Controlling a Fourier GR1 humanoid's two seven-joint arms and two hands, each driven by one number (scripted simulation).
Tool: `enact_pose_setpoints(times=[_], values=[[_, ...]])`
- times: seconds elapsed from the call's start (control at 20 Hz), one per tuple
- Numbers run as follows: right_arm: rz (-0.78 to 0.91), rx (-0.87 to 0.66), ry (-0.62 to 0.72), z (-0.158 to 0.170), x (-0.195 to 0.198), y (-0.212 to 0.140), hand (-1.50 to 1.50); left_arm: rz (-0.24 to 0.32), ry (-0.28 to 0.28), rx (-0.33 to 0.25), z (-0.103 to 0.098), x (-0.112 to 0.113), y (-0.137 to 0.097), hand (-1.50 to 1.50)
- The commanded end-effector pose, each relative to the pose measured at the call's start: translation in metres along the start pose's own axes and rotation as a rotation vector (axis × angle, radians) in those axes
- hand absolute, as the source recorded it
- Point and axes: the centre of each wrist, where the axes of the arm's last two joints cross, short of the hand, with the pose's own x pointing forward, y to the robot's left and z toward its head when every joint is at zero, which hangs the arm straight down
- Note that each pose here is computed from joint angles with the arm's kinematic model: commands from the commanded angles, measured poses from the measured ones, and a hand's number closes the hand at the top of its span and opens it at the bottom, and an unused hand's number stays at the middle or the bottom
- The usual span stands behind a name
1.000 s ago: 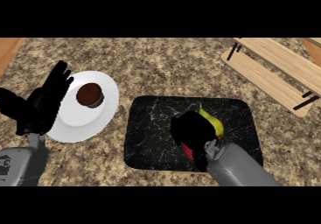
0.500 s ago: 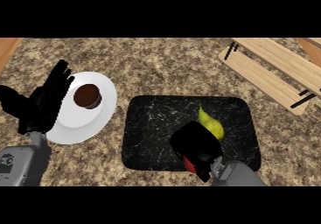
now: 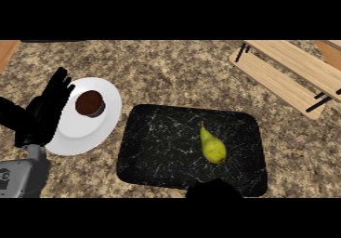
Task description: Pick the tomato from the tray and place it in the tiered shelf
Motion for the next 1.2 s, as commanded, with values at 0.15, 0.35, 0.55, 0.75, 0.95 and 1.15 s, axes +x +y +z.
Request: enact_pose_setpoints(times=[0.15,0.35,0.55,0.75,0.95,1.15], values=[[-0.211,-0.346,-0.044,0.059,0.038,-0.064,1.5,0.008,-0.014,-0.013,-0.003,0.012,0.001,0.0],[-0.208,-0.466,0.003,0.072,0.028,-0.089,1.5,0.0,-0.015,-0.015,0.001,0.003,0.001,0.0],[-0.213,-0.514,0.042,0.069,0.033,-0.109,1.5,-0.009,0.0,-0.03,-0.004,0.005,0.003,0.0],[-0.113,-0.607,0.125,0.061,0.025,-0.133,1.5,-0.003,-0.01,-0.032,-0.002,0.008,-0.001,0.0],[-0.112,-0.633,0.183,0.05,0.007,-0.161,1.5,-0.005,0.001,-0.028,-0.007,0.002,-0.005,0.0],[-0.086,-0.672,0.257,0.051,-0.01,-0.191,1.5,0.0,-0.01,-0.034,-0.003,0.014,-0.007,0.0]])
